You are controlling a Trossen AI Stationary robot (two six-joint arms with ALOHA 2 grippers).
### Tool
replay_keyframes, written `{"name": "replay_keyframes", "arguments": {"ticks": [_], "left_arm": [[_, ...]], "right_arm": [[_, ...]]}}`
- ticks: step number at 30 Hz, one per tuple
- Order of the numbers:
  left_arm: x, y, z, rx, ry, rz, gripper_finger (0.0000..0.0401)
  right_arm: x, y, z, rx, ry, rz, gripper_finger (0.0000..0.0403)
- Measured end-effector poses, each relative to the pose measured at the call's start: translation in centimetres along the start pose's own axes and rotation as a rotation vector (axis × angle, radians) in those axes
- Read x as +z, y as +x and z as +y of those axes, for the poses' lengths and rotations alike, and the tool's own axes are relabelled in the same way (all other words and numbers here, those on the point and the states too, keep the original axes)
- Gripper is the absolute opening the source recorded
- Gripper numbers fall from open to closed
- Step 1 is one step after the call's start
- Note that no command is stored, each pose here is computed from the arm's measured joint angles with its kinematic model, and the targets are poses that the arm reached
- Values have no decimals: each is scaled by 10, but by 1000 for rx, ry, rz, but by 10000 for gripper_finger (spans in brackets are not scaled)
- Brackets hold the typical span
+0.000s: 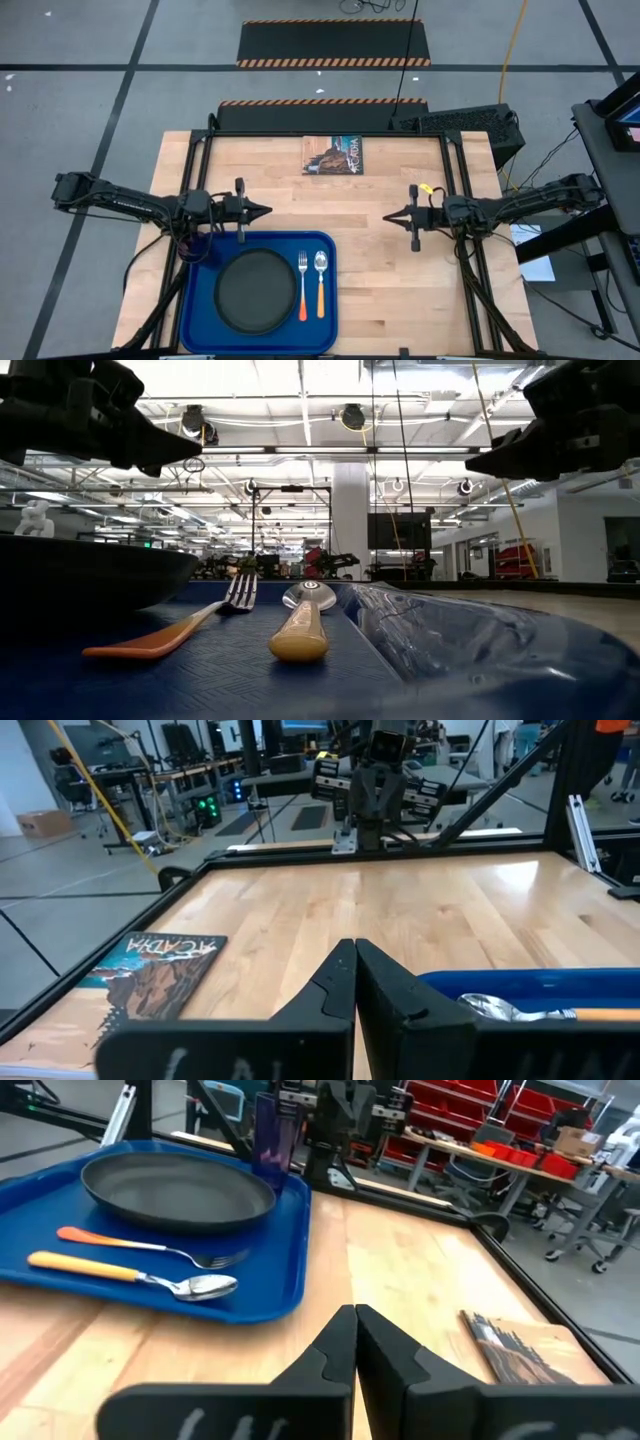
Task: Pick and place plate/cup/fork/spoon on tray
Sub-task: Return to Home Position
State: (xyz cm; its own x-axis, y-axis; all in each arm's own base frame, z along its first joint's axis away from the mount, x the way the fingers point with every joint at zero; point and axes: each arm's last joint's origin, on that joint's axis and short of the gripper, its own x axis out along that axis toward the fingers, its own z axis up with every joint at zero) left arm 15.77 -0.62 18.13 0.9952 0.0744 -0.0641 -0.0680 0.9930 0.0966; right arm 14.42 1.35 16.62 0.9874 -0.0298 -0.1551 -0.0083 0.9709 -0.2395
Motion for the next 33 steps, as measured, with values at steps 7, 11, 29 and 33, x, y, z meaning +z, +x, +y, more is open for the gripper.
{"name": "replay_keyframes", "arguments": {"ticks": [7, 11, 29, 33], "left_arm": [[-2, 0, 0, -2, 3, 20, 5], [-3, 0, 0, -4, 3, 26, 3], [-3, 0, 0, -7, 8, 29, 5], [-3, 0, 0, -7, 8, 28, 3]], "right_arm": [[-4, -4, 0, -3, 2, -14, 0], [-10, -6, 1, -1, 7, -9, 0], [-5, -20, -2, -20, 33, -92, 0], [-4, -25, -3, -24, 36, -113, 0]]}}
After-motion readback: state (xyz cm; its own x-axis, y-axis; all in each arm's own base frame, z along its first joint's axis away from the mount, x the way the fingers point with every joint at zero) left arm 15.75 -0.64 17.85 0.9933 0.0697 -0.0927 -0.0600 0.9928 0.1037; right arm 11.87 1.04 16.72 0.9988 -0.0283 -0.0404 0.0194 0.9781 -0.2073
